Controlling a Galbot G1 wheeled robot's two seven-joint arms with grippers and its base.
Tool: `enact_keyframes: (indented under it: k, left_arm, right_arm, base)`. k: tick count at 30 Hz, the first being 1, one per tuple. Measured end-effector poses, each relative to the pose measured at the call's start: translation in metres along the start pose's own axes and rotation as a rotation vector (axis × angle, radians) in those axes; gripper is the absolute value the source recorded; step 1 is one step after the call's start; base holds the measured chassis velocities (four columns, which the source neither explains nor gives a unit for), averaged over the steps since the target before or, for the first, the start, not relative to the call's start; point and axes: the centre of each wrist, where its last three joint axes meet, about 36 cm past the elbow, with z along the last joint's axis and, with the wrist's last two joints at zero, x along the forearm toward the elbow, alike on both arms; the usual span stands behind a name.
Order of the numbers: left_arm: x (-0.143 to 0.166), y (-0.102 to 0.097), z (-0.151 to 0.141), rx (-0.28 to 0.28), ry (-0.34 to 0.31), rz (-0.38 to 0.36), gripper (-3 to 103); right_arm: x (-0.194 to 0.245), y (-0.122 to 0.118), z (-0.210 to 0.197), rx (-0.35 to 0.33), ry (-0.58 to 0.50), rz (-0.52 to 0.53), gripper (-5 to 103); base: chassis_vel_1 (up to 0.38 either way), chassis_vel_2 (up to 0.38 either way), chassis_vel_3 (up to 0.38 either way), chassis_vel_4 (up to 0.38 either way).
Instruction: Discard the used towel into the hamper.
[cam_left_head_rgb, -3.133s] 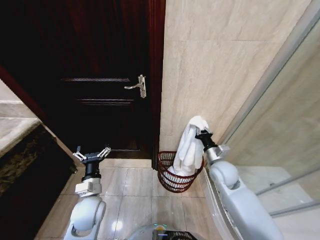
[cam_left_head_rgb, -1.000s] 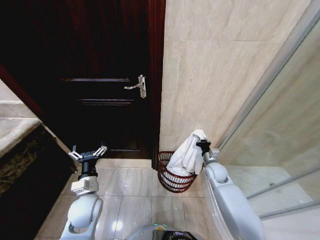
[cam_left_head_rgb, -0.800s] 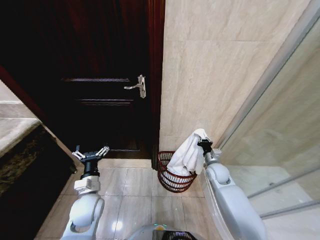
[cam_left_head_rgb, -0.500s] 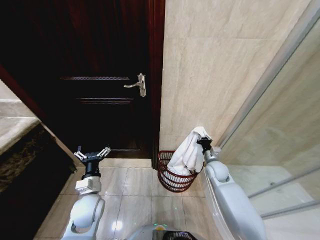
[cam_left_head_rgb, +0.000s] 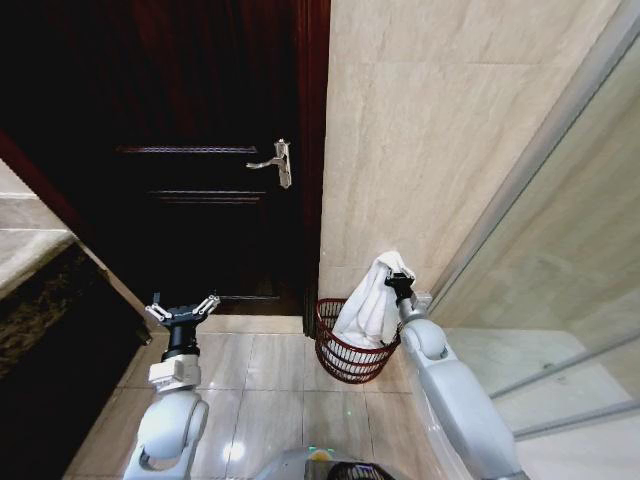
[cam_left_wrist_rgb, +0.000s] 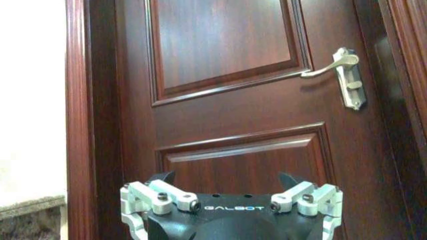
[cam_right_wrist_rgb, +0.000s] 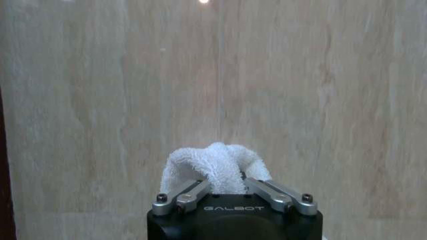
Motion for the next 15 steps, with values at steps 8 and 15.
enact_keyframes:
  k: [8,15]
  left_arm:
    - [0.000,0.004,-0.003,0.006,-0.014,-0.021,100]
    - [0.001,0.002,-0.003,0.011,-0.011,-0.031,100]
  right_arm:
    - [-0.002,-0.001,0.021,-0.024,0.044,0.011,4]
    - [0.010,0.000,0.021,-0.011,0.099,-0.005,4]
  base:
    - [0.000,0.000,0.000,0.000]
    - [0.000,0.000,0.000,0.000]
